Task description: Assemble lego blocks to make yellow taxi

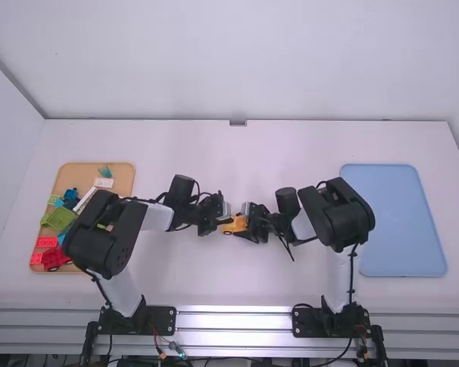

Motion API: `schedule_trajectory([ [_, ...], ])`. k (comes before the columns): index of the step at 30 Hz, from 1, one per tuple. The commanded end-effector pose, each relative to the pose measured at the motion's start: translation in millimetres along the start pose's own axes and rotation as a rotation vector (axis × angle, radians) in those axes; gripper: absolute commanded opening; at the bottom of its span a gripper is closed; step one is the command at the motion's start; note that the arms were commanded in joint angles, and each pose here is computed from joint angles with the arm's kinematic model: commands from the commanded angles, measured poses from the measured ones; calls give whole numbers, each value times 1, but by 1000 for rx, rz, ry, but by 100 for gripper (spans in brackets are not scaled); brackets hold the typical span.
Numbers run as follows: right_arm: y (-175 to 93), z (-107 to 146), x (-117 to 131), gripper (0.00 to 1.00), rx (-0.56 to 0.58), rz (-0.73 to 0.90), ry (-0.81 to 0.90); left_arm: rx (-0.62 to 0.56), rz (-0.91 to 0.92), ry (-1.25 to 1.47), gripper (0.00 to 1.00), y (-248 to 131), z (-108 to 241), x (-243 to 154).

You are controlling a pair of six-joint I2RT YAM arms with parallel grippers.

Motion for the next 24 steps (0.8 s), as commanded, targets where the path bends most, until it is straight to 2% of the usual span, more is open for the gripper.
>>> schedule_trajectory([
  [1, 2, 5, 1, 57, 15, -3, 4, 228, -52, -83, 1, -3, 22, -9],
  [6, 2, 5, 1, 58, 15, -3, 3, 131, -136, 11, 4, -34, -36, 14],
  [7, 2, 5, 1, 58, 15, -3, 3, 130, -141, 12, 5, -35, -38, 15],
  [8, 2, 5, 1, 58, 17, 0, 4, 141, -206, 14, 24, -46, -51, 22],
  [9, 2, 6, 0, 63, 19, 4, 4, 158, -266, -1, 94, -56, -58, 27],
  [10, 2, 6, 0, 63, 27, 15, 4, 183, -363, -35, 99, -71, -66, 34],
  [16, 6, 9, -3, 64, 78, 84, 30, 198, -743, -321, 99, -137, -89, 43],
  [18, 8, 9, -4, 69, 98, 115, 56, 215, -833, -403, 99, -154, -90, 40],
  [21, 11, 8, -3, 91, 145, 166, 77, 300, -1019, -528, 99, -186, -83, 31],
  [23, 11, 4, -1, 100, 170, 182, 71, 318, -1083, -592, 99, -195, -79, 29],
  [24, 11, 2, 0, 99, 188, 192, 70, 322, -1114, -634, 99, -199, -76, 28],
])
Point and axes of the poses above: each hand's point on the last joint's axis, 136 mm out from that joint toward the fingers, its own y axis out along the fingers, its own x axis along the line the jaws close on, z = x × y, the point moved 9 cm from there along -y, back along the fingers, and after that the axes turned 11 degrees about y, right-handed, at the moved point
